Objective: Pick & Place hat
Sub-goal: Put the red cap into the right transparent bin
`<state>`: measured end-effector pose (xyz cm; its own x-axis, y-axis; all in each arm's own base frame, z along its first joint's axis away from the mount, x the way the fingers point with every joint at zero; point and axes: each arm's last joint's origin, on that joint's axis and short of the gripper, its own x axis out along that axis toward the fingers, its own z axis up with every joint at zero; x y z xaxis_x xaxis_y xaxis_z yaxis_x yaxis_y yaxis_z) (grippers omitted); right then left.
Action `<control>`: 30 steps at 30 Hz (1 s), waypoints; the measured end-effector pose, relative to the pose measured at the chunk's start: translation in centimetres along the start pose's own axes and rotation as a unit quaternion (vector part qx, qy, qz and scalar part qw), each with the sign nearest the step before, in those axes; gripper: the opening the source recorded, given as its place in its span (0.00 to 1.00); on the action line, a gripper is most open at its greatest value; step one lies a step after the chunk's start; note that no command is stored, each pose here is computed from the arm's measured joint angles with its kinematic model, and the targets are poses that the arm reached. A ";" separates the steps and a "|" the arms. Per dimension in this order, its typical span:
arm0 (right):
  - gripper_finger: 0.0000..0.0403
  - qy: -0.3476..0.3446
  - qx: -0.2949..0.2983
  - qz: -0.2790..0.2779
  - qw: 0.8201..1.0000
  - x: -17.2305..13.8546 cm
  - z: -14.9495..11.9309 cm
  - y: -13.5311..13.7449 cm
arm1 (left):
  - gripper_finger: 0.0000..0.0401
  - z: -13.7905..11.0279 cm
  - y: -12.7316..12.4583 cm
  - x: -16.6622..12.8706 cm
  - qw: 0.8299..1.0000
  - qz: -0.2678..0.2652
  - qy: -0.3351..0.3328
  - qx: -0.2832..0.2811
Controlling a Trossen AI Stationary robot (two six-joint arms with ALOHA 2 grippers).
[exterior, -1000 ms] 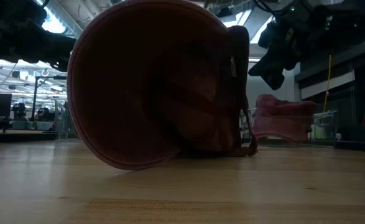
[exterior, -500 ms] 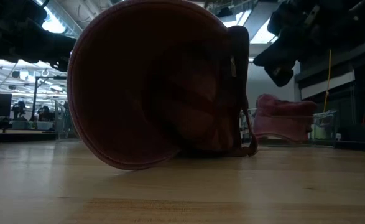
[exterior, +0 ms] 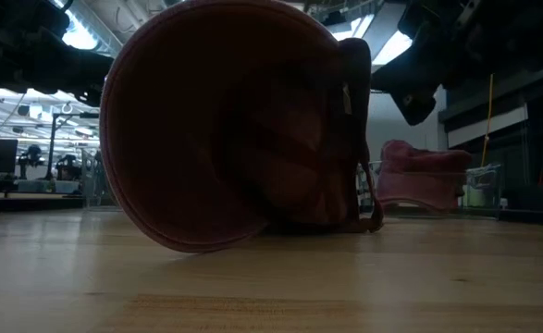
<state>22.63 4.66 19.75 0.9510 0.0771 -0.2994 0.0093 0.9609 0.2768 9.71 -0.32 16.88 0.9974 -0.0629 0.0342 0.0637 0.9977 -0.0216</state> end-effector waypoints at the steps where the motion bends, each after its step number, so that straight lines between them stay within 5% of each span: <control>1: 0.01 0.000 -0.001 0.001 1.000 0.3 -0.2 0.0 | 0.01 0.0 0.0 0.0 1.000 0.000 0.000 0.000; 12: 0.01 0.022 -0.024 -0.020 0.999 3.6 -1.4 0.2 | 0.01 0.0 0.0 0.0 1.000 0.000 0.000 0.000; 30: 0.09 0.132 -0.191 -0.017 0.972 5.4 2.7 4.8 | 0.01 0.0 0.0 0.0 1.000 0.000 0.000 0.000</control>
<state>28.64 8.95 21.92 0.8390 0.0612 -0.5406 -0.1251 0.9887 -0.0822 9.70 -0.32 16.89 0.9974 -0.0630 0.0343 0.0638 0.9977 -0.0216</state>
